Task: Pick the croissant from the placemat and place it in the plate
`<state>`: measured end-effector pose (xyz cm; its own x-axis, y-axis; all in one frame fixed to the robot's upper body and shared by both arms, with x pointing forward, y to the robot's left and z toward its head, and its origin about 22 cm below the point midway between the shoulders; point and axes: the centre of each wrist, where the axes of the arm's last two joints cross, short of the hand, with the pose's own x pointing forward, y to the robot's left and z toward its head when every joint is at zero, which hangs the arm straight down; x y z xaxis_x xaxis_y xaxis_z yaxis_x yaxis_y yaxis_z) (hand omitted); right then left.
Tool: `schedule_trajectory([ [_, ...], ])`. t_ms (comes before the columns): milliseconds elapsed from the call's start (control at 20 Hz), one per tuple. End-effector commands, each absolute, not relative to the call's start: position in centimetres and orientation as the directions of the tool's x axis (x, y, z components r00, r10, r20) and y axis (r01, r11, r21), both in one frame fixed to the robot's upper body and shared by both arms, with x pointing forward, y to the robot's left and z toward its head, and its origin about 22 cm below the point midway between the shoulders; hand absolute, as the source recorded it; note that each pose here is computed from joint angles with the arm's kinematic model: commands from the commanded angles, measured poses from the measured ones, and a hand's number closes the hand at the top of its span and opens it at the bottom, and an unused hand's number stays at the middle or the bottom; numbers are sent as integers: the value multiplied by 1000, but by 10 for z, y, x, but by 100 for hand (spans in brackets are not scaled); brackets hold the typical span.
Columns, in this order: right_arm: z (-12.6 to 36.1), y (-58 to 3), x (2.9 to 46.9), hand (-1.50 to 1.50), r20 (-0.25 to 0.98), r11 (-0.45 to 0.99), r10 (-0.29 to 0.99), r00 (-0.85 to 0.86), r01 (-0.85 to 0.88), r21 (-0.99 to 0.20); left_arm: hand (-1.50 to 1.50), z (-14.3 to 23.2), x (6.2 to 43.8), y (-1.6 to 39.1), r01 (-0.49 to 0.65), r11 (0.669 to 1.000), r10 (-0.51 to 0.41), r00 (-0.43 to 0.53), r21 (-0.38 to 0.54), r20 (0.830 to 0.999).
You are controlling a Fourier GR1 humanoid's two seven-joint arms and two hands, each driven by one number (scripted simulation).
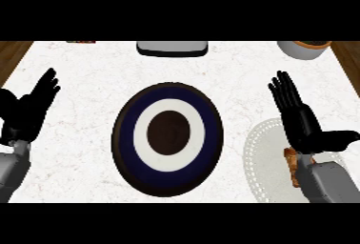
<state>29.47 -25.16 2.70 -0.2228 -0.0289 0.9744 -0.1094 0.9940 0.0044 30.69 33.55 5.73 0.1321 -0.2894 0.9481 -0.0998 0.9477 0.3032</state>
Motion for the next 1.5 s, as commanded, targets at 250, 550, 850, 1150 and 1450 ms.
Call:
schedule_trajectory([
  [250, 57, -301, 283, -150, 814, 792, -366, -450, 308, 527, 0, 19, 257, 351, -136, 855, -496, 61, 500, 866],
  [550, 26, -306, 236, -150, 911, 539, 133, -390, 800, 264, 0, -8, 228, 352, -117, 872, -466, 103, 476, 879],
  [850, 51, -254, 172, -150, 878, 528, 163, -450, 791, 308, 0, -12, 211, 340, -96, 877, -466, 73, 471, 882],
  [1150, 45, -267, 134, -150, 971, 681, 187, -148, 732, -19, 0, -5, 216, 335, -96, 872, -477, 54, 480, 877],
  [1450, 65, -302, 112, -150, 954, 712, 266, 141, 639, -293, 0, -10, 209, 327, -91, 879, -465, 52, 468, 884],
])
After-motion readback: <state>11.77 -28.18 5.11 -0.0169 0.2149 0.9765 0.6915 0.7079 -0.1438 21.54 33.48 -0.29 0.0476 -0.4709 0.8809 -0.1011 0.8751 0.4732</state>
